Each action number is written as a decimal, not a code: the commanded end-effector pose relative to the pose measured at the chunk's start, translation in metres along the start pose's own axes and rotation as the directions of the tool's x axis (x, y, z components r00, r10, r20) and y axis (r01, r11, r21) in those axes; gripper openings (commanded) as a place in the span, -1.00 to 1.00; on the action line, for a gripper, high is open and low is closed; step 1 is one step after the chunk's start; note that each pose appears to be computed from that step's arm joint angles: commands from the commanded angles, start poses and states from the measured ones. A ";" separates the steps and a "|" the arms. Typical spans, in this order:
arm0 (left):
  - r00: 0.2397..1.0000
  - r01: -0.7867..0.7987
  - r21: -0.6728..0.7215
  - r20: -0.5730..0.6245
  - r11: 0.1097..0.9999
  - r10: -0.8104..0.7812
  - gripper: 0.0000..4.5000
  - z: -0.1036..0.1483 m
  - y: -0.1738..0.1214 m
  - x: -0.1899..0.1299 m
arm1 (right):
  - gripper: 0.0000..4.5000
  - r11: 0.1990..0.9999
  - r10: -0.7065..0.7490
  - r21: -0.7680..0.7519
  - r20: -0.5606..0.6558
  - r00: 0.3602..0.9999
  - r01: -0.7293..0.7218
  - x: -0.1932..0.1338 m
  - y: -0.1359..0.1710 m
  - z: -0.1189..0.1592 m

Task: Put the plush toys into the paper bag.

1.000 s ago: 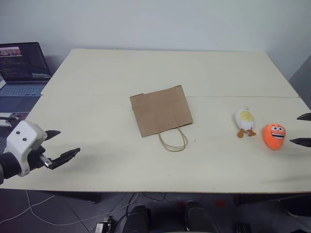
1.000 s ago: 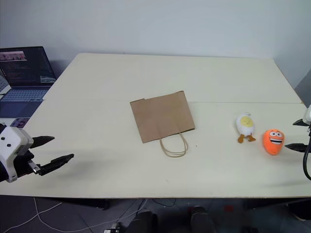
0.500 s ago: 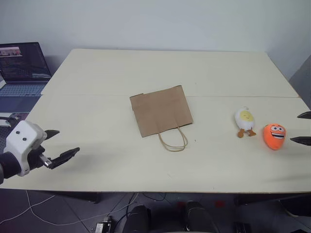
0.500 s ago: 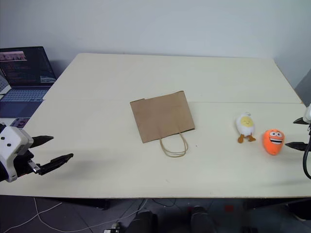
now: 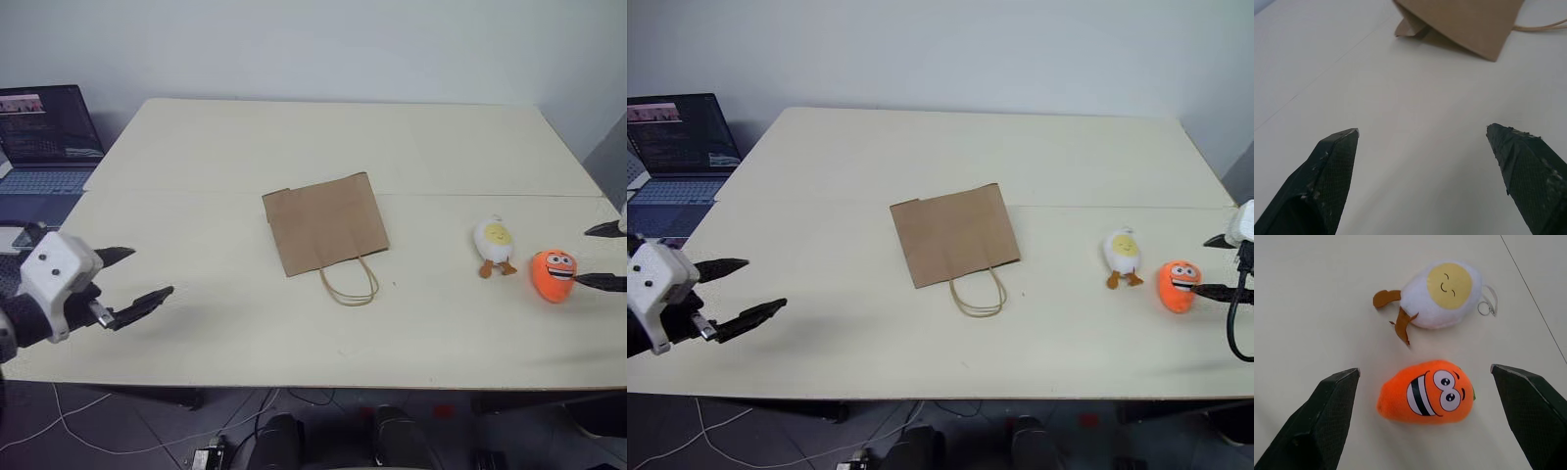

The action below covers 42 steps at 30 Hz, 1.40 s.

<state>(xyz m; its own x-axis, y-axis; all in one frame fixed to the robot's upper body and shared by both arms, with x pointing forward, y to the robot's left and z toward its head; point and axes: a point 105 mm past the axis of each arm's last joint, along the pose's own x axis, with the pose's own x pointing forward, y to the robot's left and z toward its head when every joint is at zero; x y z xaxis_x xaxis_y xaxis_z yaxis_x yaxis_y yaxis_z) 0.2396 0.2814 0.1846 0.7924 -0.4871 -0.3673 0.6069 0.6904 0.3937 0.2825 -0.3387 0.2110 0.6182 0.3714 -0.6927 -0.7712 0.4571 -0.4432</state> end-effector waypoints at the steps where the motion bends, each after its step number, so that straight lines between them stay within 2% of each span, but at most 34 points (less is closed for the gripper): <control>1: 0.994 0.078 0.027 0.076 0.997 -0.080 0.99 0.021 -0.012 0.014 | 1.00 0.999 -0.003 -0.042 0.094 0.996 0.007 -0.006 0.004 0.028; 9: 0.895 0.396 0.113 0.174 0.911 -0.411 0.99 0.058 -0.074 0.071 | 1.00 0.983 0.175 -0.092 0.226 0.958 -0.158 0.011 0.060 0.069; 12: 0.863 0.454 0.152 0.170 0.878 -0.476 0.99 0.062 -0.090 0.091 | 1.00 0.972 0.231 -0.100 0.260 0.938 -0.212 0.017 0.082 0.080; 15: 0.865 0.458 0.210 0.118 0.864 -0.487 0.99 0.060 -0.099 0.115 | 1.00 0.960 0.280 -0.107 0.276 0.920 -0.259 0.019 0.104 0.088; 19: 0.844 0.475 0.223 0.158 0.851 -0.513 0.99 0.072 -0.112 0.139 | 1.00 0.967 0.253 -0.092 0.293 0.922 -0.237 0.016 0.109 0.095; 22: 0.841 0.479 0.234 0.153 0.846 -0.519 0.99 0.072 -0.117 0.149 | 1.00 0.969 0.246 -0.082 0.298 0.922 -0.232 0.016 0.112 0.097; 26: 0.838 0.486 0.272 0.127 0.831 -0.532 0.99 0.071 -0.134 0.182 | 1.00 0.979 0.203 -0.054 0.325 0.924 -0.196 0.017 0.110 0.100; 33: 0.830 0.485 0.312 0.129 0.817 -0.542 0.99 0.074 -0.140 0.201 | 1.00 0.980 0.193 -0.031 0.345 0.919 -0.195 0.018 0.115 0.104; 42: 0.807 0.507 0.315 0.154 0.802 -0.570 0.99 0.077 -0.146 0.207 | 1.00 0.982 0.181 -0.012 0.343 0.922 -0.188 0.019 0.117 0.101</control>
<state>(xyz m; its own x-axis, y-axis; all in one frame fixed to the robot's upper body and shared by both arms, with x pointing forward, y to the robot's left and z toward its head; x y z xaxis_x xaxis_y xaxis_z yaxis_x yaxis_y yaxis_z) 0.3202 0.0440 0.1056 0.3116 -0.8554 -0.4138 0.9186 0.1598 0.3615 0.2208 -0.1986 0.1951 0.4663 0.7001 -0.5408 -0.8845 0.3792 -0.2718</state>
